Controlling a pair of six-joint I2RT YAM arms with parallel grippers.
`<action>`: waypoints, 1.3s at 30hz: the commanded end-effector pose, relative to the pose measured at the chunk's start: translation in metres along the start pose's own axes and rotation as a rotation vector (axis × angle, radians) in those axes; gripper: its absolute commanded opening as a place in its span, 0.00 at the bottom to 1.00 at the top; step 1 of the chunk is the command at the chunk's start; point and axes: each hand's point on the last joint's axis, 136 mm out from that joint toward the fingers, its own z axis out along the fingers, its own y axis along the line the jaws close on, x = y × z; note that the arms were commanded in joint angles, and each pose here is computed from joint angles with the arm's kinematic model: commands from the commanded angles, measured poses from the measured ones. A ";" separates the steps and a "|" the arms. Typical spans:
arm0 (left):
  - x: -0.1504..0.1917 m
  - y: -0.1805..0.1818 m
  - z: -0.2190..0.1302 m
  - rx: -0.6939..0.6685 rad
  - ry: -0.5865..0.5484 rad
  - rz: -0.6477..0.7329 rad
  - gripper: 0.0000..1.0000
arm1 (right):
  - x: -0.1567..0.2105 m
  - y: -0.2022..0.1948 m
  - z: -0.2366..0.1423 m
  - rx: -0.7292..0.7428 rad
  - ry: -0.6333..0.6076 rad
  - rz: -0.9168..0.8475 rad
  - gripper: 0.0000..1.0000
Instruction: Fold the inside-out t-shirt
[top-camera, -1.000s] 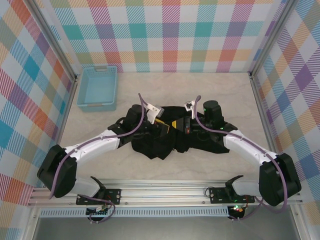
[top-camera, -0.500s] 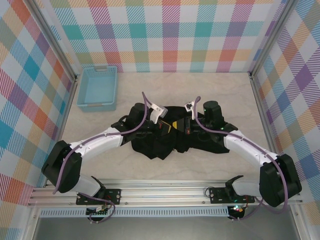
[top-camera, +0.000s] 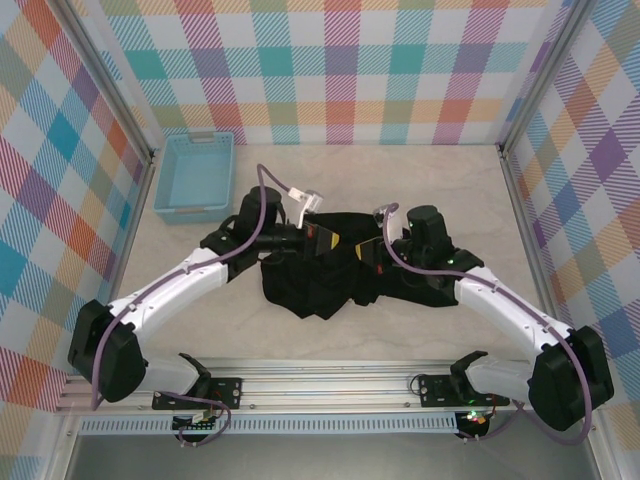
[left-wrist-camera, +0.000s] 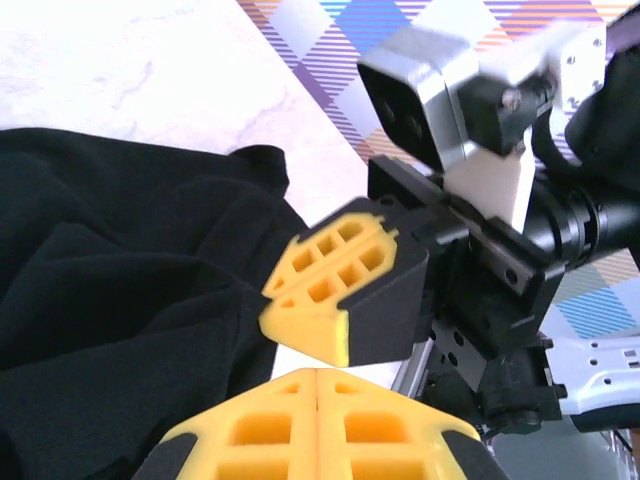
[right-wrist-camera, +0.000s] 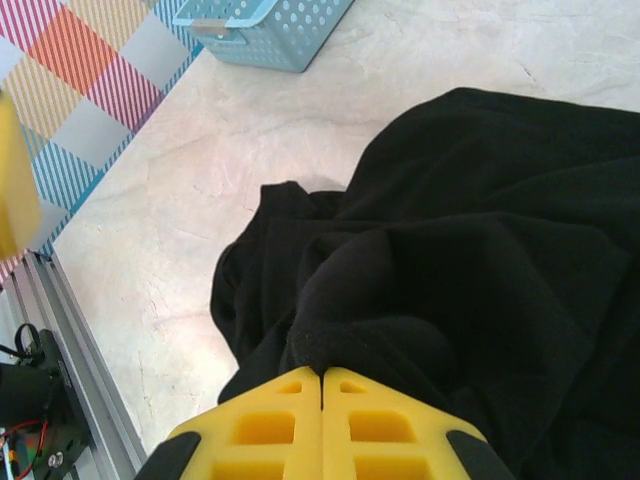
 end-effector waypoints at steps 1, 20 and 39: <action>0.020 0.014 -0.004 -0.092 0.079 -0.035 0.00 | -0.018 0.018 -0.008 -0.052 -0.042 -0.036 0.00; 0.044 0.039 0.057 -0.117 0.173 0.031 0.40 | -0.018 0.028 -0.007 -0.117 -0.050 0.020 0.00; 0.030 0.007 0.014 -0.004 0.183 -0.023 0.00 | -0.011 -0.023 -0.006 0.198 0.026 -0.028 0.00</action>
